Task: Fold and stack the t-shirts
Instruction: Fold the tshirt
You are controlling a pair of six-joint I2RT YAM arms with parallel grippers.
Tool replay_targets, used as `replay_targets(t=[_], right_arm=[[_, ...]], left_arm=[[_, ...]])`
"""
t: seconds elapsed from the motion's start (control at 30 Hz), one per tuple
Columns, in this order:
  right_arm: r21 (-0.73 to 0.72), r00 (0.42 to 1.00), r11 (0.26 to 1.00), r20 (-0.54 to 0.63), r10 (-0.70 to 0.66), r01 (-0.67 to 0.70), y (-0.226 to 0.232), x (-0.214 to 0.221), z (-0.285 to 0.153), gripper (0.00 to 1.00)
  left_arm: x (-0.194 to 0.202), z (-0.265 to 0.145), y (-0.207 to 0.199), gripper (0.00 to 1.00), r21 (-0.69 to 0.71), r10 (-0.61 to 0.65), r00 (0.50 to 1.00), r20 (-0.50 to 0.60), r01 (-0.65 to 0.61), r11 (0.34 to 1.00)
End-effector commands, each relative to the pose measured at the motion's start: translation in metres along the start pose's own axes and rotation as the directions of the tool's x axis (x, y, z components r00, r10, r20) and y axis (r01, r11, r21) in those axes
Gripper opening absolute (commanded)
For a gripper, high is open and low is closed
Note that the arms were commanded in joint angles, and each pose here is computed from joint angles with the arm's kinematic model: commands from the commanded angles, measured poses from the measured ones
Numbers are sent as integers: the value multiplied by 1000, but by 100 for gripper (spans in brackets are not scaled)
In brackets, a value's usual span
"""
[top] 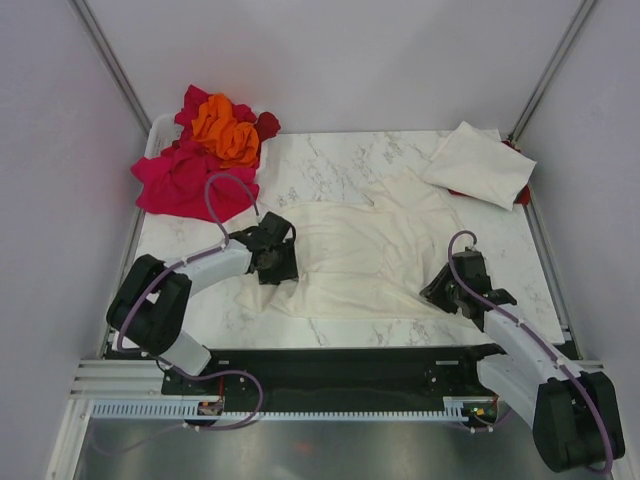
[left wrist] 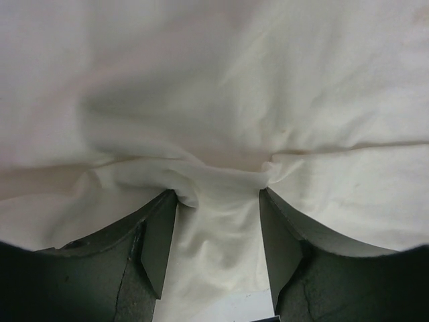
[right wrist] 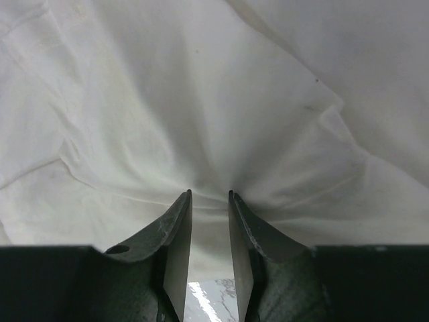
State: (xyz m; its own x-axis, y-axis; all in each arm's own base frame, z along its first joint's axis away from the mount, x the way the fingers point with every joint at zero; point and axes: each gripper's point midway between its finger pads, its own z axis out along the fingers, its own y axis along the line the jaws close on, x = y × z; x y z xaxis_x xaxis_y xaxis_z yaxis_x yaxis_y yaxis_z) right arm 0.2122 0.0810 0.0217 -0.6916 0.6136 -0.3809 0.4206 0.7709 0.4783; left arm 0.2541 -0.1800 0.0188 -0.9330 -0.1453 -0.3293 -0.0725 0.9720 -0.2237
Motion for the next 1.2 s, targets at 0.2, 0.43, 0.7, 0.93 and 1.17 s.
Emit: replay_targets(t=[0.2,0.43,0.7,0.93,1.17], right_arm=[[69,998,996,37,-50,47,14,-31,-19,45],[5,979,985,109,-171,171,55,-72,-36,55],[9,944,963,192,-267,271,103,-133,-22,84],[-20,927,940,173,-333,341,179,-209,32,91],[138,909,919,154,-388,369,187,-262,146,89]], left_arm=[[71,-51,47,69,-116,-130,983,-129,116,987],[17,-85,31,74,-95,-64,997,32,67,993],[-66,-94,-5,75,-75,90,986,143,-80,994],[-115,-150,-30,75,9,164,935,315,-176,984],[-71,-140,1,75,-4,176,947,269,-182,983]])
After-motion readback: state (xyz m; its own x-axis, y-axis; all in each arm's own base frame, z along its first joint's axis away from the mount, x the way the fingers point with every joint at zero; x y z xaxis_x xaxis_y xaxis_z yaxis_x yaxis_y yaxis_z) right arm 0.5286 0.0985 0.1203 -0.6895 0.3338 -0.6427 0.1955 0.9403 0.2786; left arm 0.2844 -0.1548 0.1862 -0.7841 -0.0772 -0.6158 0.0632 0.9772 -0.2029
